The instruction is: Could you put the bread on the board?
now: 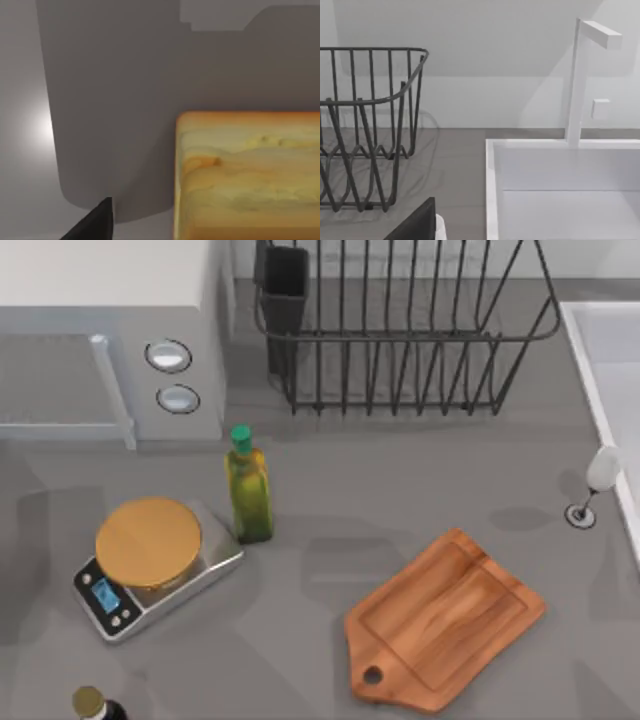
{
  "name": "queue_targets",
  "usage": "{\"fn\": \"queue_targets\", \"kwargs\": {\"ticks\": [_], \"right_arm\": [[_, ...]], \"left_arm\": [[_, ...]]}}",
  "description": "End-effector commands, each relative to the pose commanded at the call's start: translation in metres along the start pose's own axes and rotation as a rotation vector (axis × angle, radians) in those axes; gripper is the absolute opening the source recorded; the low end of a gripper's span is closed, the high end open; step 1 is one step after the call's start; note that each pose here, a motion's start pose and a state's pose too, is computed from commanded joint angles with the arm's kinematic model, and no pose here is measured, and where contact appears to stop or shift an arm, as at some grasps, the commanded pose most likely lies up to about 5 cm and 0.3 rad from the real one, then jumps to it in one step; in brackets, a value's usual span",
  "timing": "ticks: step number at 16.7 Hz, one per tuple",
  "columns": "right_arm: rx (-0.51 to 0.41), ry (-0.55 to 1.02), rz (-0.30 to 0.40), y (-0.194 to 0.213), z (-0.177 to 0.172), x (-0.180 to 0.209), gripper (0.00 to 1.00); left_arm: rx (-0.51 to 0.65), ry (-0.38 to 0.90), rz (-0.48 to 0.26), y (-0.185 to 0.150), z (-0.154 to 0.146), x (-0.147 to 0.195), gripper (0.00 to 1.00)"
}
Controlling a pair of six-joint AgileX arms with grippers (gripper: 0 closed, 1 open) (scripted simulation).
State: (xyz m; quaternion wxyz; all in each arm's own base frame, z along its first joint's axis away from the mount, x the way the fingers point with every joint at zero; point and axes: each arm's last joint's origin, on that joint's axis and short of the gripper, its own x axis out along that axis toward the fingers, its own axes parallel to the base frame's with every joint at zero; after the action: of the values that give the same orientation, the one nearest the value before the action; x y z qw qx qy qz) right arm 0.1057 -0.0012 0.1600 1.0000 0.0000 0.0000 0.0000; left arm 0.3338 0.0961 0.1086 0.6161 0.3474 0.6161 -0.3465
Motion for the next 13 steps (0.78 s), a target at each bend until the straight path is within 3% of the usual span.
{"fn": "queue_targets", "kwargs": {"ticks": [1, 13], "right_arm": [[0.000, 0.000, 0.000, 0.0000, 0.0000, 0.0000, 1.00], [0.000, 0.000, 0.000, 0.0000, 0.0000, 0.0000, 1.00]], "left_arm": [[0.000, 0.000, 0.000, 0.0000, 0.0000, 0.0000, 1.00], [0.000, 0.000, 0.000, 0.0000, 0.0000, 0.0000, 0.10]]}}
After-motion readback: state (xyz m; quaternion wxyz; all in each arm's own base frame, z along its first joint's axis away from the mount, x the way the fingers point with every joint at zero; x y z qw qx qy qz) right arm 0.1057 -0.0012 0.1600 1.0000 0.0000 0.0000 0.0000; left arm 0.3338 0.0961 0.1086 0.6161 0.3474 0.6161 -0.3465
